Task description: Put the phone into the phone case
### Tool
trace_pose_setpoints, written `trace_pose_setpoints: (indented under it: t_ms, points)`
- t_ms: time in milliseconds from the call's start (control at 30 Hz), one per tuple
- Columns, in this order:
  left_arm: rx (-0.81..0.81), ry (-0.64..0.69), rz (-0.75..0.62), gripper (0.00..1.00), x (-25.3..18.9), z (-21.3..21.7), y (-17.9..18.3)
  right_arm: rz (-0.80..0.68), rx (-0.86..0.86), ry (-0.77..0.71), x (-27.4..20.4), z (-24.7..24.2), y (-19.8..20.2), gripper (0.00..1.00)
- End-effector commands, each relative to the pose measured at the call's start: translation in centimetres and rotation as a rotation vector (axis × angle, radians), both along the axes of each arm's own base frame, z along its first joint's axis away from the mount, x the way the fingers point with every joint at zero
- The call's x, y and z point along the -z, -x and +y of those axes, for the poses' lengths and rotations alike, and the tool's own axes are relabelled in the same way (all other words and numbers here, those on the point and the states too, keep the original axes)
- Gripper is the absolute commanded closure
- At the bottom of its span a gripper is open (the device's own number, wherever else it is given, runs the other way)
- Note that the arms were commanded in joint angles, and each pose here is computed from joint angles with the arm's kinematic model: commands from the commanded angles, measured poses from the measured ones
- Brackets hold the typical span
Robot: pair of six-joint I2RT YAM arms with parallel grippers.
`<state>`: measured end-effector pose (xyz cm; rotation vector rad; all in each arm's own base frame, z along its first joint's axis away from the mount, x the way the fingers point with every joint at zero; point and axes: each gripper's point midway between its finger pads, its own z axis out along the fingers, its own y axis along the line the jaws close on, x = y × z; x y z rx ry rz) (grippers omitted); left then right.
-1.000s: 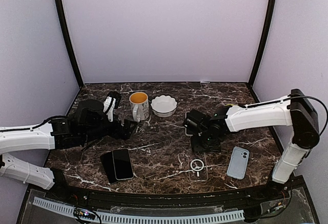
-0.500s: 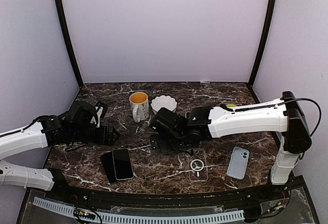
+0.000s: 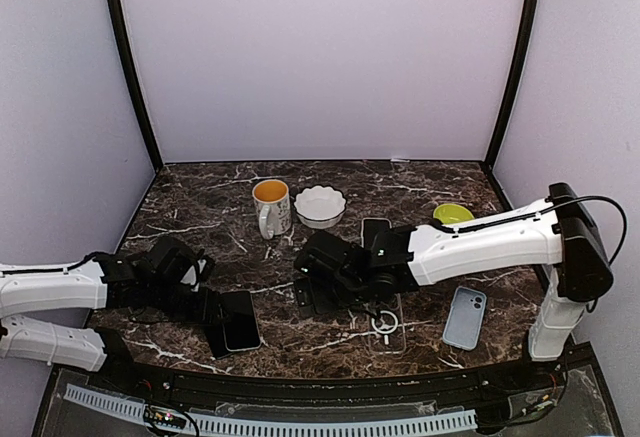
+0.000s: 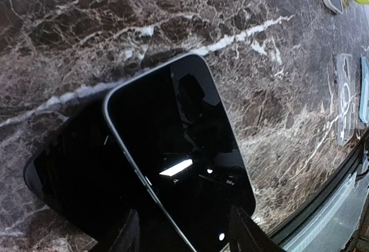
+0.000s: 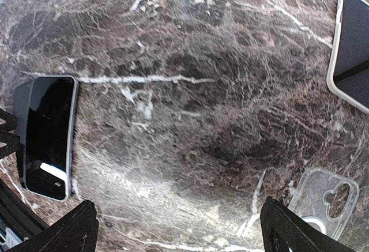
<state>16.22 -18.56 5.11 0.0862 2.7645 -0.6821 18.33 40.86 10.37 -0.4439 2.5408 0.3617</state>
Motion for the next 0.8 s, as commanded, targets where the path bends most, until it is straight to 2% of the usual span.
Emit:
trace_pose_setpoints:
  t_ms: [0, 100, 233, 400, 767]
  points:
    - [-0.066, 0.079, 0.08, 0.52, 1.2, -0.9, 0.5, -0.017, 0.007, -0.054, -0.6, -0.1, 0.5, 0.01]
    - [-0.083, 0.07, 0.09, 0.55, 1.5, -0.9, 0.3, -0.03, 0.0, -0.032, -0.2, -0.4, 0.3, 0.02]
    - [-0.092, 0.061, 0.086, 0.64, 1.9, -1.2, -0.2, -0.049, 0.003, -0.003, 0.0, -0.9, 0.1, 0.02]
    - [-0.043, 0.029, 0.119, 0.69, 3.0, -2.4, 0.1, -0.073, 0.012, 0.012, -0.3, -1.7, -0.1, 0.01]
    - [0.132, -0.004, 0.118, 0.7, 4.3, -8.5, -0.6, -0.135, 0.057, 0.074, -1.6, -3.6, -1.2, 0.02]
